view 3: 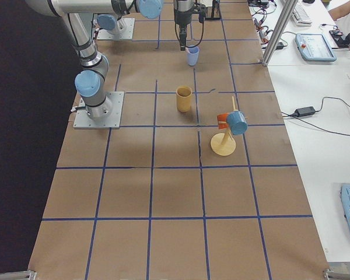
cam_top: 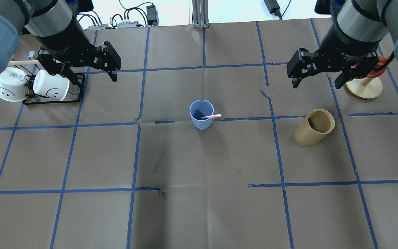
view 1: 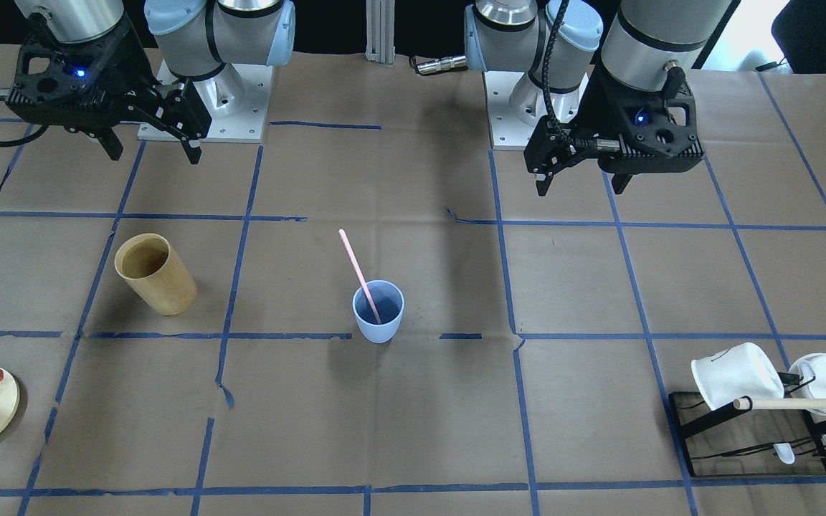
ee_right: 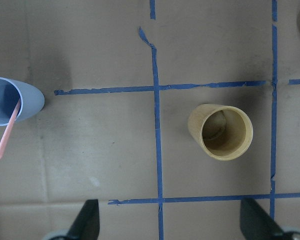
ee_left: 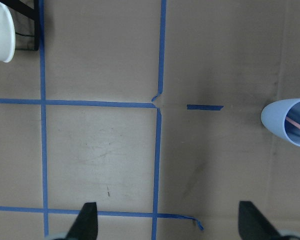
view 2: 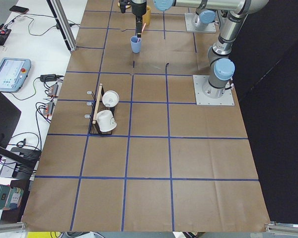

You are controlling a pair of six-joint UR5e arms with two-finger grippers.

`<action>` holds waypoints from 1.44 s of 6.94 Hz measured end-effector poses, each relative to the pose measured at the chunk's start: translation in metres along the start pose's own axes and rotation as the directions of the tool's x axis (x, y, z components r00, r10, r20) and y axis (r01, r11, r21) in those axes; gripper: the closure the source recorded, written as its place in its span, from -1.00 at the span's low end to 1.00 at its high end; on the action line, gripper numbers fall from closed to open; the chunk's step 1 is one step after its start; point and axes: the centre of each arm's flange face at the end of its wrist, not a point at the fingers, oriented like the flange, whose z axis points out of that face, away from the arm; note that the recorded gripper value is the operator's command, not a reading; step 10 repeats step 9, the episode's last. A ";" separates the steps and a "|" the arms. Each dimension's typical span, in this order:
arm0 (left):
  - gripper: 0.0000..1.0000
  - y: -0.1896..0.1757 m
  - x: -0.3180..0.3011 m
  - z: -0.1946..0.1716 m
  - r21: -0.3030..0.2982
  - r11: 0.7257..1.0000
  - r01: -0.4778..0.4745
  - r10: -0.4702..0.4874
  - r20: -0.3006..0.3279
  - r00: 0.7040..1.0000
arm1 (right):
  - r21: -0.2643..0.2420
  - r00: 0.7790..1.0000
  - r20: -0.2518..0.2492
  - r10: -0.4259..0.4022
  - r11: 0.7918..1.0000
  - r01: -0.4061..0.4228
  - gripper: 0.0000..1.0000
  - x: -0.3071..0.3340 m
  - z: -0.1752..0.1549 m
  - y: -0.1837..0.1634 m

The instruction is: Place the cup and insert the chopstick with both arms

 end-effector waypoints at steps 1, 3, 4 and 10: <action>-1.00 -0.003 0.000 0.004 -0.007 1.000 0.004 -0.004 0.001 1.000 | -0.008 1.000 0.001 0.010 1.000 -0.010 -0.98 0.000 0.003 0.001; -1.00 -0.004 0.000 0.005 -0.007 1.000 0.008 -0.008 0.002 1.000 | -0.015 1.000 0.001 0.021 1.000 -0.021 -0.98 -0.002 0.005 0.002; -1.00 -0.002 0.000 0.003 -0.005 1.000 0.007 -0.007 0.001 1.000 | -0.022 0.999 0.001 0.037 0.999 -0.037 -0.98 -0.003 0.009 0.003; -1.00 -0.002 0.000 0.002 -0.004 1.000 0.000 0.000 -0.001 1.000 | -0.027 0.998 0.003 0.058 0.998 -0.058 -0.98 -0.022 0.011 0.011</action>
